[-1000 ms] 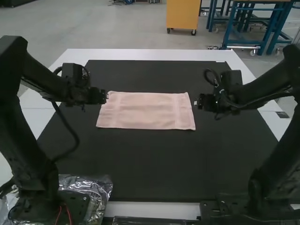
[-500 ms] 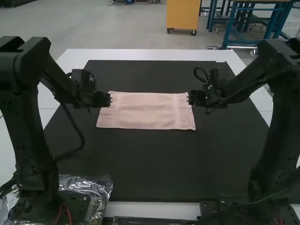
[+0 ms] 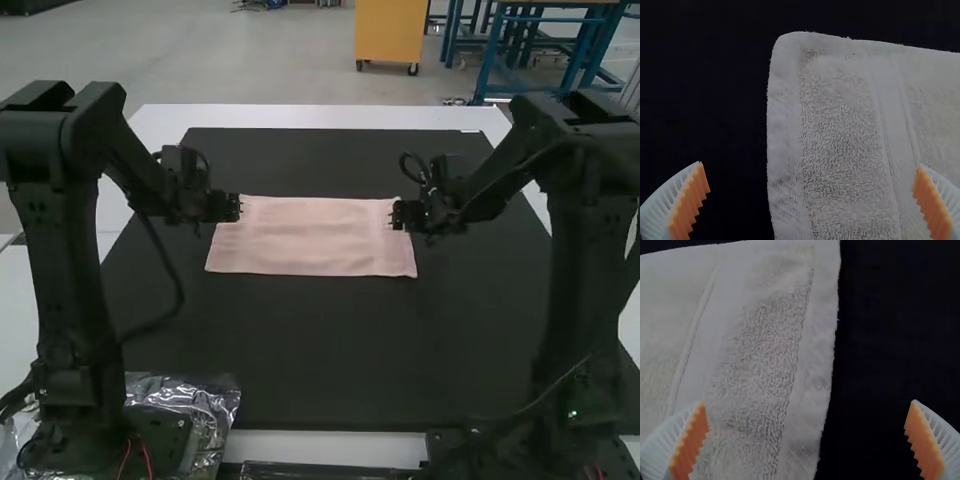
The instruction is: Fold the towel.
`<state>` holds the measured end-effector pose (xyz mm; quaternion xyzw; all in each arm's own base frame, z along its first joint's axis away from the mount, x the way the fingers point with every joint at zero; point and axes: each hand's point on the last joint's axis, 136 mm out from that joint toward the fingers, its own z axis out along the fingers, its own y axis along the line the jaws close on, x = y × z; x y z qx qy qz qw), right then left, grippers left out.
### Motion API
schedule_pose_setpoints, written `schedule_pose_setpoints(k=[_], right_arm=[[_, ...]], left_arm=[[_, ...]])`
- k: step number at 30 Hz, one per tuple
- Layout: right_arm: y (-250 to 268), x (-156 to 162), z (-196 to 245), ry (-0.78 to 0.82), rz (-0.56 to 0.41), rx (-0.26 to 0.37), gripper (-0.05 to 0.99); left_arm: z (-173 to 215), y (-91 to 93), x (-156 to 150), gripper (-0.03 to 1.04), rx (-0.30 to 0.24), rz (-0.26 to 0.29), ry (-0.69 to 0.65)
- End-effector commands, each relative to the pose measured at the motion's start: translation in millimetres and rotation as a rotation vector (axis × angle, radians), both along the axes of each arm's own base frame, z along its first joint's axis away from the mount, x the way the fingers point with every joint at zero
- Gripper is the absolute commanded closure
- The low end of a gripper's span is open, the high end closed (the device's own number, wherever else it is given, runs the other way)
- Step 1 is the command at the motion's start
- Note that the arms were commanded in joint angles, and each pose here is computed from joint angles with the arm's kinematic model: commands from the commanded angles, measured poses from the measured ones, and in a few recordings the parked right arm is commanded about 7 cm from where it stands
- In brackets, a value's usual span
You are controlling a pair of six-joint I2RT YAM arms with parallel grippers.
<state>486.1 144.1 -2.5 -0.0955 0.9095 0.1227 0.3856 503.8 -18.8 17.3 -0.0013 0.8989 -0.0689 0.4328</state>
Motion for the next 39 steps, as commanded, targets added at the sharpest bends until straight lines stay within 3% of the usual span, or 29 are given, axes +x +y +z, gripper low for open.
schedule_pose_setpoints(k=[1,7,18,19,21,23,24,25,32,39], right_arm=[[13.3,13.6,9.1,-0.045,0.026,-0.009,0.03],[15.2,25.6,-0.3,-0.042,0.036,-0.023,0.03],[18.3,36.2,-16.9,-0.027,0.046,-0.035,0.04],[18.7,36.6,-18.2,-0.022,0.049,-0.037,0.12],[19.9,35.6,-20.5,-0.016,0.06,-0.045,0.45],[19.4,35.8,-20.0,-0.015,0.066,-0.033,0.92],[19.5,35.4,-20.1,-0.012,0.069,-0.024,0.95],[18.4,34.9,-20.9,-0.008,0.067,-0.02,0.96],[-8.4,40.4,-15.5,0.002,0.014,0.017,0.96],[-11.8,46.5,22.2,-0.043,0.014,0.044,0.96]], left_arm=[[0.8,4.8,10.5,0.05,0.002,0.013,-0.018],[-11.7,4.4,17.0,0.05,0.009,0.008,-0.008],[-25.7,11.1,27.4,0.09,0.073,0.002,-0.006],[-26.6,11.4,28.2,0.13,0.078,-0.001,-0.006],[-28.9,10.6,28.8,0.28,0.095,-0.016,-0.005],[-32.8,8.9,27.8,0.66,0.107,-0.029,0.001],[-34.4,10.5,27.4,0.88,0.108,-0.027,0.004],[-34.9,10.5,27.4,1.0,0.109,-0.028,0.004],[-26.6,6.2,29.0,0.99,0.093,-0.056,-0.014],[16.6,-1.2,37.4,0.99,0.08,-0.076,-0.1]])
